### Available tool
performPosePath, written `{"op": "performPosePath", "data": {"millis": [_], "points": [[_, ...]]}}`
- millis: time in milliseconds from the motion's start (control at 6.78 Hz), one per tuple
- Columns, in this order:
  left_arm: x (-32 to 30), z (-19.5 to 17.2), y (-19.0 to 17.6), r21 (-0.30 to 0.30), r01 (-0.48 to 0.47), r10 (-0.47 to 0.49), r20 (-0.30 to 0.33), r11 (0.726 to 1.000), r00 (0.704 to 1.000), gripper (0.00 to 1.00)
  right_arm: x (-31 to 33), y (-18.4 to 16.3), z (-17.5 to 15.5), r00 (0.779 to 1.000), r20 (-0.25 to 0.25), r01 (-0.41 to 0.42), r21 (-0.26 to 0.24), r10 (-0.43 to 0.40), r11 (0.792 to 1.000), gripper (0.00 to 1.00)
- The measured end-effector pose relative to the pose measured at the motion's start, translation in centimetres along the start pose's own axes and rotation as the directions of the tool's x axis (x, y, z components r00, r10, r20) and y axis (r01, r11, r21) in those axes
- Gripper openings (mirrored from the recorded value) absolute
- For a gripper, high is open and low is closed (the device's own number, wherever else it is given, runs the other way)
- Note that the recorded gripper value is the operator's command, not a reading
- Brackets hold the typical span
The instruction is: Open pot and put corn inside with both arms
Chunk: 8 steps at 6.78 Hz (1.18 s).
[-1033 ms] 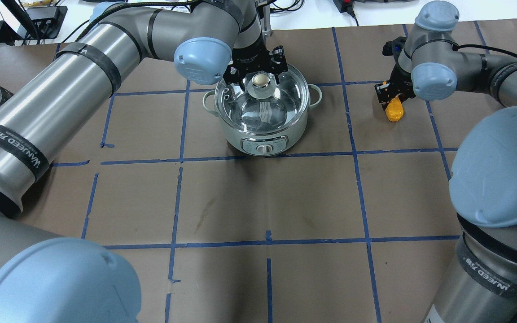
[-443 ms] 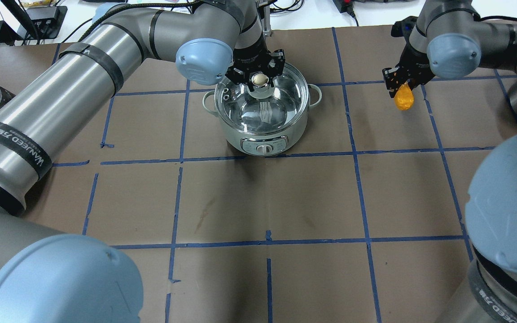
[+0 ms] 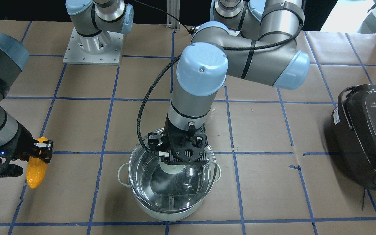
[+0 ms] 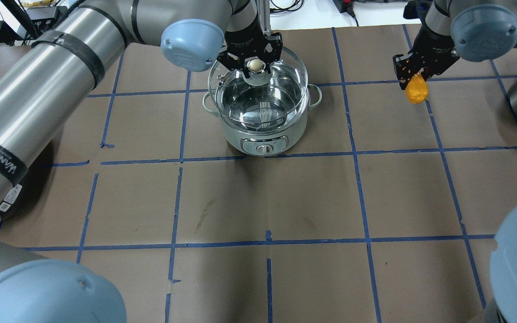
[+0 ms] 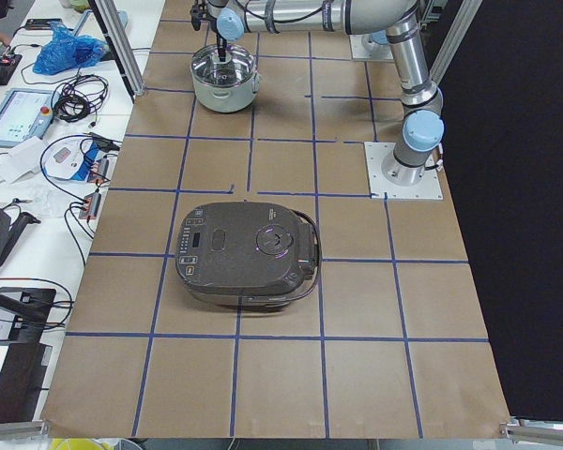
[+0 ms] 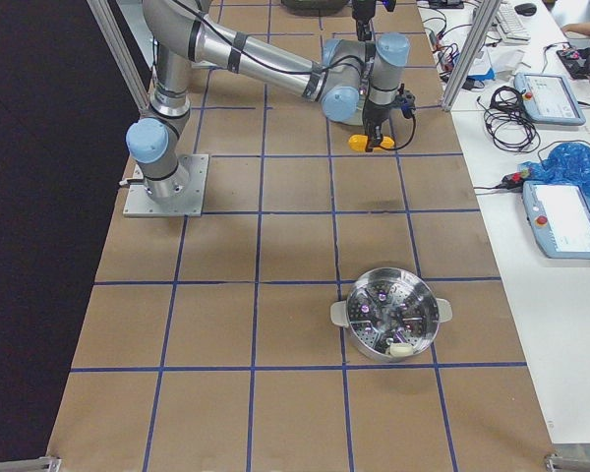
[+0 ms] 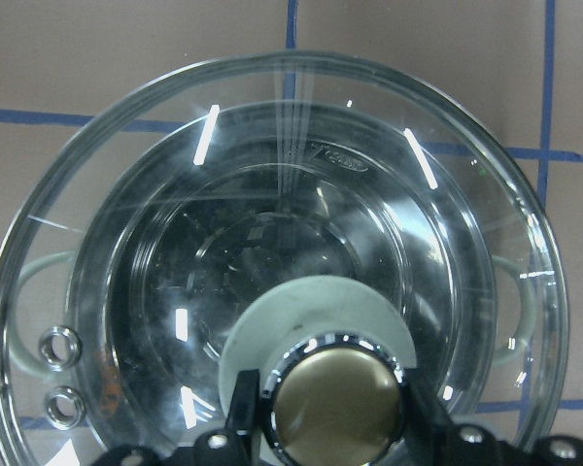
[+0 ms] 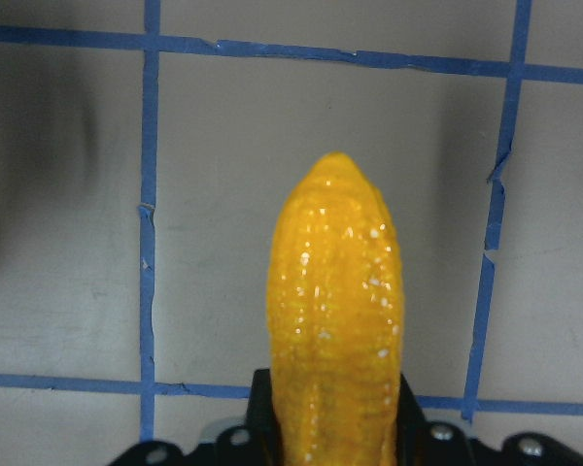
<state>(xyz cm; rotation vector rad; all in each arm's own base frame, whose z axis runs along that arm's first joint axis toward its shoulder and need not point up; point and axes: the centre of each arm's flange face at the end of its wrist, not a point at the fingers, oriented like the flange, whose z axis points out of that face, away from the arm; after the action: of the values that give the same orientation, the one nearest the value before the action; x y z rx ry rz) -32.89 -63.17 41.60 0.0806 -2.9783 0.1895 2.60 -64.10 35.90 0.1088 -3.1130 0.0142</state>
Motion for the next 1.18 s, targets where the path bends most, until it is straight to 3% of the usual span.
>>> {"op": "performPosePath", "data": {"millis": [295,590,885,1180], "points": [[-8.5,-4.8,-2.0,-0.016,-0.033,0.033,0.025,0.999,0.999,0.02,-6.6,-0.5,-2.8,1.0,-0.011,0.022,0.049,-0.021,0.999,0.1],[-22.5,-5.6,-4.5,-0.051,-0.102,0.104,0.04,0.993,0.994,0.02,-19.3,-2.6,-3.1,0.999,0.006,0.032,0.096,-0.032,0.995,0.1],[-32.4,-1.9,-4.2,-0.094,-0.129,0.133,0.029,0.987,0.991,0.02,-30.8,-4.3,0.3,1.0,0.027,0.009,0.128,-0.013,0.992,0.12],[-35.0,4.5,-3.6,-0.054,-0.115,0.117,0.04,0.992,0.992,0.02,-34.9,-4.8,4.6,0.999,0.029,0.027,0.127,-0.031,0.992,0.2]]}}
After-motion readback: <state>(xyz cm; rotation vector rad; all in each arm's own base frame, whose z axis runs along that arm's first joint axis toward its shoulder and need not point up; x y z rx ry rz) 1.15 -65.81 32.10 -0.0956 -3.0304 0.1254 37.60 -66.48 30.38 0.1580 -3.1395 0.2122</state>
